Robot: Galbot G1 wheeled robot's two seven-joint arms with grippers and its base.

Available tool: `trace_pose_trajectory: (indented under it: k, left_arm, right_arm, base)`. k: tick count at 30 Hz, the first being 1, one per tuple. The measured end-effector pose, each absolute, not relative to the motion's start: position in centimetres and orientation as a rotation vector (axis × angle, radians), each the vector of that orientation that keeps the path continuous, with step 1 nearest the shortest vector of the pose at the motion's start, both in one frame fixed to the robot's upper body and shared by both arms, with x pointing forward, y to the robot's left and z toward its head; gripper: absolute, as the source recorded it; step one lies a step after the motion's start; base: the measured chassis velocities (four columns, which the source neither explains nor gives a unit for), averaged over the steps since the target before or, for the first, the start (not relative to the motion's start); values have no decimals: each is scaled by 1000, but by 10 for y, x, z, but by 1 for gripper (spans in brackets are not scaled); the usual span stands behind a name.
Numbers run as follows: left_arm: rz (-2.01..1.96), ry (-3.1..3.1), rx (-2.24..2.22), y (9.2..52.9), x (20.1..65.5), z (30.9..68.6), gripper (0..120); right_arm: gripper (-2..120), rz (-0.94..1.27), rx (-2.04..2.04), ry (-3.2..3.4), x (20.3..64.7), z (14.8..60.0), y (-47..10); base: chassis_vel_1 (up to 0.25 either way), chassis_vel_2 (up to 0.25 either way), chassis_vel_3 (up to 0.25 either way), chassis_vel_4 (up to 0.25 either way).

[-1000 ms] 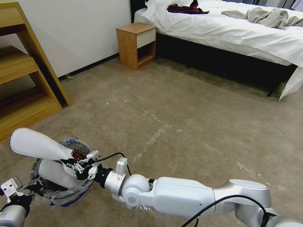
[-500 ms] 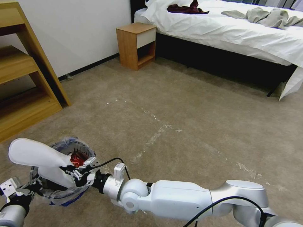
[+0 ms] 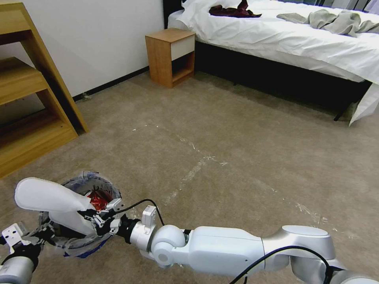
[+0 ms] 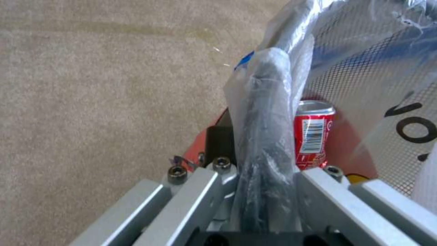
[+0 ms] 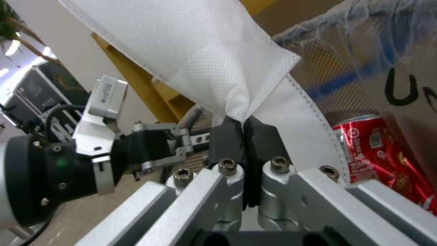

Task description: Pick up the trash bin and place the garbage on the floor into it.

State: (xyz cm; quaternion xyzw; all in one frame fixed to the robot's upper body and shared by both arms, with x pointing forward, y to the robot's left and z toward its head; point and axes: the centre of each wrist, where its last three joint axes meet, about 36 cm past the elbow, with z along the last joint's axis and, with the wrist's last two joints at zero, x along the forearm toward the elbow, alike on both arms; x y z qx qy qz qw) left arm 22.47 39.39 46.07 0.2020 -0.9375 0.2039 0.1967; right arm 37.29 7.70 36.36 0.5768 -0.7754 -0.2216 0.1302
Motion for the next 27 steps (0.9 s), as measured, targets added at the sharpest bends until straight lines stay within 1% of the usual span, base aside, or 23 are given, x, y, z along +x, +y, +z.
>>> trace_pose_trajectory:
  k: [4, 7, 8, 10, 13, 14, 15, 18, 19, 20, 21, 22, 23, 25, 26, 27]
  left_arm:
    - [571, -2627, 565, 394, 225, 460, 1]
    - [570, -2626, 566, 395, 225, 460, 1]
    - [570, -2626, 566, 395, 225, 460, 1]
    - [569, -2626, 568, 395, 225, 459, 1]
    - [569, -2626, 569, 396, 225, 459, 1]
    - [569, -2626, 569, 396, 225, 459, 1]
    - [569, -2626, 569, 396, 225, 459, 1]
    - [572, -2625, 569, 396, 226, 458, 1]
    - [572, -2625, 569, 396, 226, 458, 1]
    - [572, -2625, 569, 396, 226, 458, 1]
    - [573, -2624, 569, 396, 226, 457, 1]
    - [574, -2623, 570, 396, 226, 457, 1]
    - [574, -2623, 570, 396, 226, 457, 1]
    - [576, -2622, 570, 396, 226, 456, 1]
    - [575, -2622, 571, 396, 226, 456, 1]
    - [575, -2622, 571, 396, 226, 456, 1]
  right_arm:
    - [0, -628, 1672, -2259, 375, 360, 79]
    - [13, -618, 1674, -2257, 375, 359, 83]
    - [13, -618, 1674, -2257, 375, 359, 83]
    - [23, -609, 1675, -2259, 377, 358, 85]
    - [25, -599, 1677, -2263, 379, 357, 86]
    - [30, -597, 1678, -2264, 380, 357, 86]
    - [30, -597, 1678, -2264, 380, 357, 86]
    - [45, -591, 1682, -2265, 380, 357, 86]
    - [45, -591, 1682, -2265, 380, 357, 86]
    - [48, -589, 1683, -2266, 380, 357, 86]
    - [55, -585, 1686, -2268, 381, 357, 86]
    - [59, -583, 1688, -2269, 381, 357, 86]
    - [59, -583, 1688, -2269, 381, 357, 86]
    - [70, -576, 1690, -2272, 381, 356, 86]
    - [73, -575, 1691, -2273, 381, 356, 86]
    - [73, -575, 1691, -2273, 381, 356, 86]
  base:
    - [0, 0, 0, 0]
    - [0, 0, 0, 0]
    - [0, 0, 0, 0]
    - [0, 0, 0, 0]
    - [0, 0, 0, 0]
    - [0, 0, 0, 0]
    - [0, 0, 0, 0]
    - [0, 0, 0, 0]
    - [0, 0, 0, 0]
    - [0, 0, 0, 0]
    - [0, 0, 0, 0]
    - [0, 0, 0, 0]
    - [0, 0, 0, 0]
    - [0, 0, 0, 0]
    - [0, 0, 0, 0]
    - [0, 0, 0, 0]
